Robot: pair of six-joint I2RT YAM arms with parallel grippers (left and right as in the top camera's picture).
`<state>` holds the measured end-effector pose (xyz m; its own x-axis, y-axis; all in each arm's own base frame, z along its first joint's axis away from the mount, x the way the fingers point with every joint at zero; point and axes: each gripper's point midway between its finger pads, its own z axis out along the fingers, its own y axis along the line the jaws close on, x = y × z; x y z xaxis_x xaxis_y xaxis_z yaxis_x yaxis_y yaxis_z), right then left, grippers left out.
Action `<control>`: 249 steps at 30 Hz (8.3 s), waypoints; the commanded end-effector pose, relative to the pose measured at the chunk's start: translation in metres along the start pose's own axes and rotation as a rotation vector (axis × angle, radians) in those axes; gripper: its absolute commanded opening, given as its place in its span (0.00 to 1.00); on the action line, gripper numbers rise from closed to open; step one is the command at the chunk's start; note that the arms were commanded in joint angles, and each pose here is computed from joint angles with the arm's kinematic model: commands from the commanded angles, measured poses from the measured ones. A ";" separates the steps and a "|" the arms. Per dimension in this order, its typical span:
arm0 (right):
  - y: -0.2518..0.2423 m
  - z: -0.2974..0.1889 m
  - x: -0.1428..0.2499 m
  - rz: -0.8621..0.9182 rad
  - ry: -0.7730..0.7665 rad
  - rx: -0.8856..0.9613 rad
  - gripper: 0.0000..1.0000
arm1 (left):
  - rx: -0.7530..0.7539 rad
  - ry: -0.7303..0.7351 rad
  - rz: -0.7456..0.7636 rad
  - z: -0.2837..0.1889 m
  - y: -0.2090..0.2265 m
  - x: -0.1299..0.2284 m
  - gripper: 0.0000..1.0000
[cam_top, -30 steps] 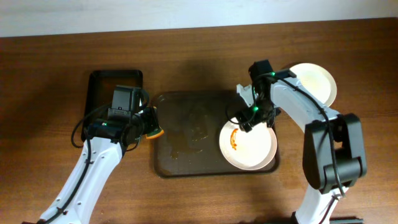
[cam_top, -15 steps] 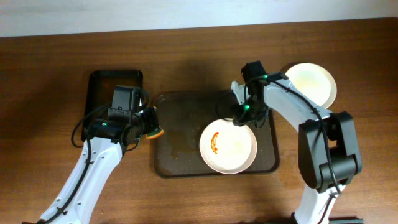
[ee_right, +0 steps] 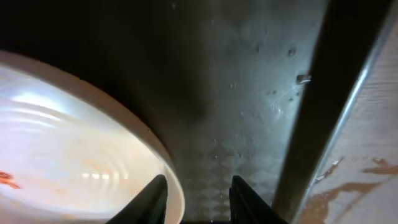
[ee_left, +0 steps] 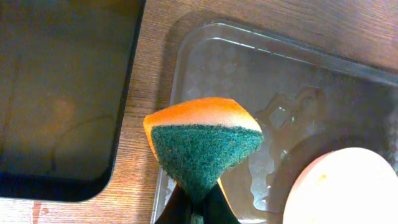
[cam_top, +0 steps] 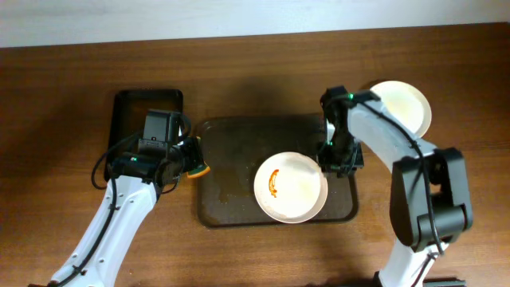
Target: Clean dirty plates on tray and stack at the side
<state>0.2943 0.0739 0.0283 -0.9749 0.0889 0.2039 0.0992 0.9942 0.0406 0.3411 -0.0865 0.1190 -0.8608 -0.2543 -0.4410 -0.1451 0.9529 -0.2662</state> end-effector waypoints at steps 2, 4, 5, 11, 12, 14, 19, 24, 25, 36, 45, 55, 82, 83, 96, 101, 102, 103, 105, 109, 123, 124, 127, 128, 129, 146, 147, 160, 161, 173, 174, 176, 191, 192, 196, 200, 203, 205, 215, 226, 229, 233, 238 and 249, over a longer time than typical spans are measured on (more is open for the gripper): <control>0.006 -0.018 0.014 -0.002 -0.129 -0.085 0.41 | 0.017 -0.011 0.007 0.000 -0.004 -0.004 0.00; 0.007 -0.018 0.020 -0.007 -0.164 -0.108 0.44 | 0.023 -0.022 0.007 0.000 -0.005 -0.007 0.00; 0.006 -0.011 0.022 -0.002 -0.154 -0.110 0.44 | 0.024 -0.024 0.008 0.000 -0.005 -0.007 0.00; 0.005 0.026 0.036 0.075 -0.117 -0.146 0.38 | 0.023 -0.022 0.007 0.000 -0.005 -0.006 0.00; 0.005 0.028 0.036 0.081 -0.119 -0.149 0.35 | 0.023 -0.022 0.007 0.000 -0.005 -0.006 0.00; 0.007 0.027 0.031 0.096 -0.136 -0.156 0.28 | 0.023 -0.022 0.008 0.000 -0.005 -0.006 0.00; 0.026 0.041 0.032 0.016 -0.177 -0.164 0.22 | 0.023 -0.021 0.008 0.000 -0.005 -0.006 0.00; 0.038 0.035 0.007 0.020 -0.287 -0.207 0.04 | 0.058 -0.008 0.009 0.000 -0.011 -0.004 0.00; 0.047 0.030 -0.002 0.012 -0.324 -0.253 0.04 | 0.079 -0.005 0.013 0.001 -0.016 -0.004 0.00; 0.096 0.036 -0.025 -0.201 -0.441 -0.324 0.04 | 0.260 0.032 0.195 0.064 -0.110 0.028 0.00; 0.099 0.039 -0.024 -0.189 -0.447 -0.300 0.04 | 0.228 0.135 0.220 0.075 -0.109 0.060 0.00; 0.099 0.039 -0.023 -0.190 -0.442 -0.302 0.04 | 0.200 0.289 0.099 0.113 -0.099 0.095 0.00; 0.097 0.042 -0.019 -0.186 -0.422 -0.293 0.04 | 0.145 0.442 0.220 0.089 -0.086 0.114 0.00; 0.097 0.042 -0.019 -0.186 -0.422 -0.293 0.04 | 0.157 0.423 0.222 0.096 -0.084 0.118 0.00; 0.097 0.042 -0.018 -0.186 -0.421 -0.292 0.04 | -0.348 0.055 0.301 0.120 0.016 0.076 0.00; 0.096 0.043 -0.017 -0.185 -0.414 -0.289 0.04 | -0.487 -0.084 0.333 0.097 0.010 0.018 0.00; 0.096 0.043 -0.017 -0.185 -0.414 -0.289 0.04 | -0.483 -0.096 0.345 0.094 0.004 0.010 0.00; 0.096 0.043 -0.017 -0.185 -0.412 -0.287 0.04 | -0.481 -0.107 0.342 0.090 -0.001 0.002 0.00; 0.095 0.043 -0.016 -0.184 -0.409 -0.286 0.04 | -0.500 -0.155 0.333 0.074 -0.009 -0.020 0.00; 0.095 0.043 -0.016 -0.184 -0.410 -0.287 0.04 | -0.333 -0.138 0.307 0.046 -0.044 -0.030 0.00; 0.095 0.043 -0.016 -0.180 -0.408 -0.288 0.04 | 0.038 0.355 0.294 0.090 -0.078 0.101 0.00; 0.095 0.043 -0.016 -0.180 -0.409 -0.288 0.04 | 0.035 0.360 0.294 0.092 -0.077 0.103 0.00; 0.095 0.043 -0.016 -0.180 -0.408 -0.288 0.04 | 0.019 0.380 0.293 0.100 -0.073 0.108 0.00; 0.095 0.043 -0.016 -0.180 -0.408 -0.288 0.04 | -0.022 0.379 0.299 0.106 -0.065 0.109 0.00; 0.095 0.043 -0.016 -0.180 -0.407 -0.287 0.04 | -0.098 0.359 0.313 0.112 -0.051 0.106 0.00; 0.095 0.006 -0.027 -0.161 -0.404 -0.220 0.04 | -0.639 -0.048 0.179 0.012 -0.012 -0.022 0.00; 0.099 -0.007 -0.031 -0.179 -0.421 -0.223 0.04 | -0.554 -0.056 0.146 -0.001 -0.024 -0.025 0.00; 0.086 -0.206 -0.040 -0.297 -0.751 0.256 0.25 | -0.361 0.013 -0.024 -0.035 0.045 -0.068 0.00; 0.091 -0.195 -0.037 -0.312 -0.708 0.210 0.60 | -0.343 0.030 -0.010 -0.035 0.047 -0.067 0.00; 0.082 -0.017 -0.061 -0.199 -0.197 -0.191 0.44 | -0.346 0.062 -0.003 -0.022 0.057 -0.055 0.00; 0.082 -0.011 -0.060 -0.197 -0.180 -0.186 0.44 | -0.346 0.065 -0.003 -0.022 0.058 -0.055 0.00; 0.081 0.003 -0.060 -0.193 -0.145 -0.175 0.41 | -0.347 0.065 -0.003 -0.021 0.058 -0.055 0.00; 0.049 -0.043 -0.084 -0.170 -0.395 0.115 0.04 | -0.345 0.063 -0.003 -0.021 0.057 -0.055 0.00; 0.049 -0.070 -0.081 -0.187 -0.476 0.175 0.04 | -0.345 0.062 -0.003 -0.021 0.057 -0.055 0.00; 0.071 -0.150 -0.052 -0.287 -0.748 0.374 0.04 | -0.345 0.062 -0.003 -0.021 0.057 -0.055 0.00; 0.083 -0.193 -0.034 -0.314 -0.950 0.660 0.04 | -0.345 0.062 -0.003 -0.021 0.057 -0.055 0.00; 0.093 -0.223 -0.017 -0.312 -1.091 0.850 0.04 | -0.345 0.062 -0.003 -0.021 0.057 -0.055 0.00; 0.099 -0.242 -0.005 -0.302 -1.171 0.953 0.04 | -0.345 0.062 -0.003 -0.021 0.057 -0.055 0.00; 0.126 -0.224 0.008 -0.411 -1.150 0.865 0.04 | -0.345 0.062 -0.004 -0.021 0.057 -0.055 0.00; -0.013 -0.139 -0.065 0.105 -0.511 -0.154 0.04 | -0.345 0.062 -0.004 -0.021 0.057 -0.055 0.00; -0.119 -0.151 -0.084 0.354 -0.578 -0.232 0.04 | -0.345 0.062 -0.004 -0.021 0.057 -0.055 0.00; -0.222 -0.143 -0.093 0.639 -0.650 -0.191 0.04 | -0.345 0.061 -0.004 -0.021 0.057 -0.056 0.00; -0.244 -0.112 -0.126 0.672 -0.665 -0.189 0.04 | -0.344 0.059 -0.004 -0.021 0.057 -0.056 0.00; -0.112 -0.133 -0.109 0.331 -0.508 -0.670 0.98 | -0.331 0.021 0.037 -0.010 0.056 -0.067 0.00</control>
<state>0.4128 -0.1087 0.0815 -0.7452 0.6582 -0.1071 0.5320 0.6837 0.4996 0.3757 -0.0159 0.1518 -0.8684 -0.2725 -0.4144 -0.3087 0.9509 0.0216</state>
